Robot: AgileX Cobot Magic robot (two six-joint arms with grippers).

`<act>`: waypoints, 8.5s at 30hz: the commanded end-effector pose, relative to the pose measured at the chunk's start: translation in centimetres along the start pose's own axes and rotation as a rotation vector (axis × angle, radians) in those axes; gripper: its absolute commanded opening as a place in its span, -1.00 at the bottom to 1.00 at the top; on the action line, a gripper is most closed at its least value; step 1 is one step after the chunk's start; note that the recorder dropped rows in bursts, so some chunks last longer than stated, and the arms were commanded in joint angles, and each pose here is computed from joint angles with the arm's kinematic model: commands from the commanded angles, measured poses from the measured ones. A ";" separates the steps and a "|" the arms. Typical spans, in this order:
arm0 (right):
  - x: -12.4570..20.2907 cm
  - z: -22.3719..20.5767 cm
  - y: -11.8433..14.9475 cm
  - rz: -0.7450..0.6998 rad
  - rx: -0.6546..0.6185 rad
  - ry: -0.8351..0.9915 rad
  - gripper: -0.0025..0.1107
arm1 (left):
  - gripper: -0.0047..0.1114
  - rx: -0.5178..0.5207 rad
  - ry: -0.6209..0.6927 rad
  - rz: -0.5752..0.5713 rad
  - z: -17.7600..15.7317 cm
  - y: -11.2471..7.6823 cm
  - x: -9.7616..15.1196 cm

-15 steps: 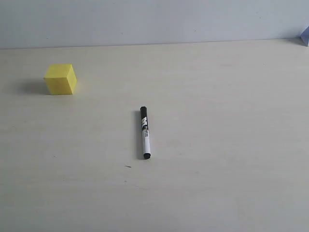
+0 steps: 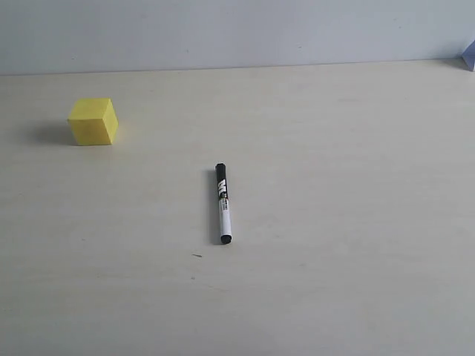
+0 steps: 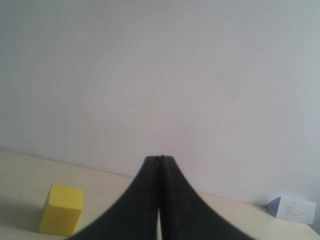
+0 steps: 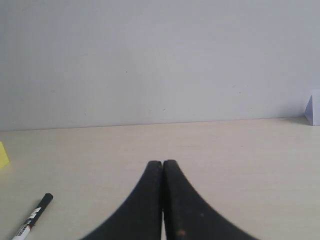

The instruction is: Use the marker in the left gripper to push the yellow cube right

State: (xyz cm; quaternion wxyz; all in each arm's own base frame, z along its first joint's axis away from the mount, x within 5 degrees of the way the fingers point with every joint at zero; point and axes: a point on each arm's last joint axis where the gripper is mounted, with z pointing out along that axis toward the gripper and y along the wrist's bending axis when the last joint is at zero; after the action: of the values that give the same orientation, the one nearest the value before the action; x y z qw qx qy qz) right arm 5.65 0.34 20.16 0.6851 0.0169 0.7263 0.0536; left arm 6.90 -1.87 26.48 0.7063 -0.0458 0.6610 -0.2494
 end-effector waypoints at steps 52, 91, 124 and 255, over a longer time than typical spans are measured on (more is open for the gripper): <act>0.1 0.0 0.0 -0.002 -0.001 -0.009 -0.96 | -0.13 -0.383 1.454 0.036 26.3 -6.5 8.5; 0.1 0.0 0.0 -0.002 -0.001 -0.009 -0.96 | -0.13 -0.427 1.695 0.178 31.1 -13.1 23.2; 0.1 0.0 0.0 -0.002 -0.001 -0.009 -0.96 | -0.13 -0.423 1.660 0.155 31.4 -12.9 24.4; 0.1 0.0 0.0 -0.002 -0.001 -0.009 -0.96 | -0.92 0.383 1.441 1.161 36.0 2.7 1.1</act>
State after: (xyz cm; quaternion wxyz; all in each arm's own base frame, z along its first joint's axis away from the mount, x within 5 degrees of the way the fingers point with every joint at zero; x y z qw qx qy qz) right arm 5.65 0.34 20.16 0.6851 0.0169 0.7263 0.0536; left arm 41.71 -12.05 28.16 0.1368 0.5477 0.8235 0.0562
